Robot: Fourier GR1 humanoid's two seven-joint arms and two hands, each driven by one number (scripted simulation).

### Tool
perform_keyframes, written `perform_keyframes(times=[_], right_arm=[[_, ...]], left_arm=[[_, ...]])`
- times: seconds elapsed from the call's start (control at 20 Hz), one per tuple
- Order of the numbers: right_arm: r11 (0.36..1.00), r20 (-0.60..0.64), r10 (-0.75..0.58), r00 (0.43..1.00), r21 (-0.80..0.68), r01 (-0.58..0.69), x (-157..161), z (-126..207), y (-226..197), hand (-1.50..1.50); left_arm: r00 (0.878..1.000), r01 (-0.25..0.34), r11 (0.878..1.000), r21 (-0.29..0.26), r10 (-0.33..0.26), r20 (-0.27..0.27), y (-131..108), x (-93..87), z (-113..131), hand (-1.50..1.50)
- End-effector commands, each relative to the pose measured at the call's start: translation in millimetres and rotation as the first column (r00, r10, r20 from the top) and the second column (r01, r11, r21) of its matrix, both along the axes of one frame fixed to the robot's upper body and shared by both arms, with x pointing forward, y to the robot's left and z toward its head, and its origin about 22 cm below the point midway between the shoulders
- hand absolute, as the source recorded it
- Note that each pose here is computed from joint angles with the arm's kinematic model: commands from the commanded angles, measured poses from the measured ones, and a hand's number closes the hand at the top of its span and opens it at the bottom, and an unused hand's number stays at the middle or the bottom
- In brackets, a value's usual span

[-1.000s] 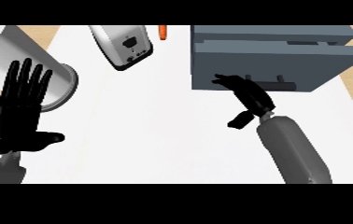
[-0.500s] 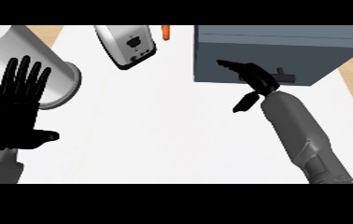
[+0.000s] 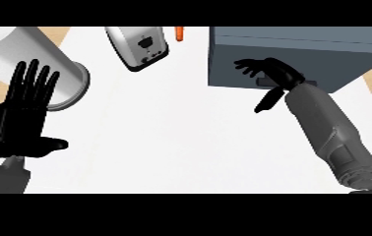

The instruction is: Pick up the cup, place it into the drawer and close the drawer

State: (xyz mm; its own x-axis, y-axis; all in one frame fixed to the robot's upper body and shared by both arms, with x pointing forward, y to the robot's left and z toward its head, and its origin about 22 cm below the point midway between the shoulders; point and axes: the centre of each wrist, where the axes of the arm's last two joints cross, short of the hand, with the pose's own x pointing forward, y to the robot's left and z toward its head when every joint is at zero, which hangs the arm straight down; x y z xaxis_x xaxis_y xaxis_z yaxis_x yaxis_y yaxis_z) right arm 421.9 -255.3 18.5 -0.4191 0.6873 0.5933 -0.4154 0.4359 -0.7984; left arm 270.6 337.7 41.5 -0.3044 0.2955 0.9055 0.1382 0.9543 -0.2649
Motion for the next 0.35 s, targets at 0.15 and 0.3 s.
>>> perform_keyframes(times=[0.15, 0.3], right_arm=[[0.986, 0.011, -0.156, 0.988, -0.052, 0.156, 15, 35, -31, -1.5], [0.986, -0.005, -0.162, 0.987, -0.045, 0.161, 13, 31, -32, -1.5]], left_arm=[[1.0, 0.01, 1.0, -0.001, -0.01, 0.009, -2, 6.5, -4, -1.5], [1.0, 0.019, 1.0, 0.021, -0.019, -0.006, -2, 6.7, 0, -1.5]])
